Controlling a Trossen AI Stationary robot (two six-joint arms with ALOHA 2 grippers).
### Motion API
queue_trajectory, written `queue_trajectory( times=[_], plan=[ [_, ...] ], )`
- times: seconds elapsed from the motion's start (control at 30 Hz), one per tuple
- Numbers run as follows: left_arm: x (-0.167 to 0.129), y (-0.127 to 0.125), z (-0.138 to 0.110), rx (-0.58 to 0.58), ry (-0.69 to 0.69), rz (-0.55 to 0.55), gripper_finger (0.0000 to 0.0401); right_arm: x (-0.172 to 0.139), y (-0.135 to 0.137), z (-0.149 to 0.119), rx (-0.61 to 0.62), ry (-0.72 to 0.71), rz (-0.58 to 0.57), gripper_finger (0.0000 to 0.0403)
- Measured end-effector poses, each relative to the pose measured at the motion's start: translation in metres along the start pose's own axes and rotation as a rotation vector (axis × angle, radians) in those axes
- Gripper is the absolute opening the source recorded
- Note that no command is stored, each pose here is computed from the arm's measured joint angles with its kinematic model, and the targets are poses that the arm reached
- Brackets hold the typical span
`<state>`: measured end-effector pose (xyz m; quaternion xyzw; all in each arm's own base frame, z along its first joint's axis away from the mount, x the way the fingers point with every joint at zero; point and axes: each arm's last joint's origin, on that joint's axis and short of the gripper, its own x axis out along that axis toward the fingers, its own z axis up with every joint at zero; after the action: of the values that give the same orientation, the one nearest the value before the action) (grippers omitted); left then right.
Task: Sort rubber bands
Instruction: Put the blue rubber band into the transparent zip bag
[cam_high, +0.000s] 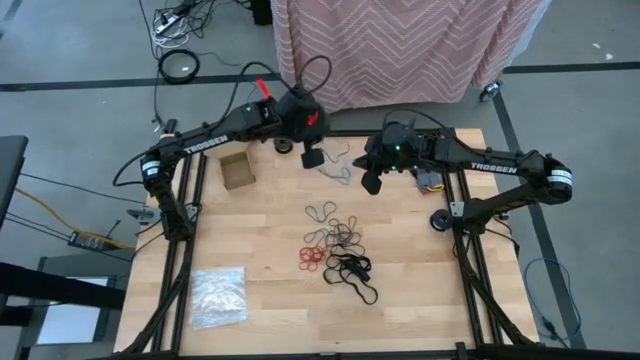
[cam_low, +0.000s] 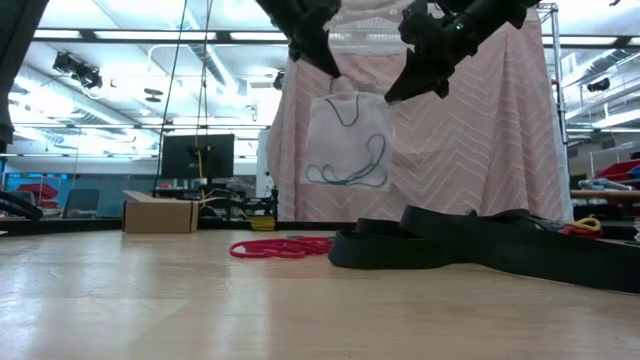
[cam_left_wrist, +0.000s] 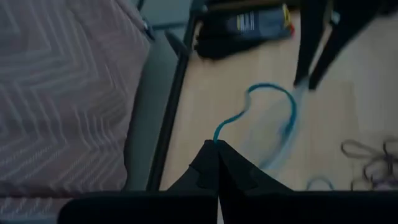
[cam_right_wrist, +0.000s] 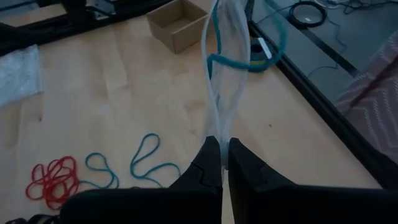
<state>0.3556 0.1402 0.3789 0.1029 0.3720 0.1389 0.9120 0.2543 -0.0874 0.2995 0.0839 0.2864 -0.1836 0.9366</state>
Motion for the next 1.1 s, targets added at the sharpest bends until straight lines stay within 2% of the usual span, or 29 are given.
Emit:
queue_trajectory(
  times=[0.1,0.2,0.27,0.4,0.87,1.1],
  plan=[
    [-0.005,-0.001,0.000,0.015,-0.009,-0.019,0.0000,0.000,-0.004,0.000,0.026,0.004,-0.015,0.0000],
    [-0.011,-0.001,0.002,0.027,-0.006,0.046,0.0000,0.000,-0.006,0.000,0.039,0.007,-0.024,0.0000],
    [-0.012,-0.001,0.004,0.038,-0.018,0.051,0.0000,0.000,-0.006,0.000,0.028,0.006,-0.014,0.0000],
    [-0.011,-0.005,0.005,0.041,-0.071,-0.074,0.0000,0.000,-0.004,0.002,0.003,-0.010,0.044,0.0000],
    [0.016,-0.011,-0.002,0.025,-0.033,-0.232,0.0000,0.000,-0.003,0.004,-0.005,-0.032,0.064,0.0000],
    [0.029,-0.011,-0.005,0.027,0.012,-0.200,0.0000,0.000,-0.002,0.005,-0.015,-0.039,0.086,0.0000]
  ],
)
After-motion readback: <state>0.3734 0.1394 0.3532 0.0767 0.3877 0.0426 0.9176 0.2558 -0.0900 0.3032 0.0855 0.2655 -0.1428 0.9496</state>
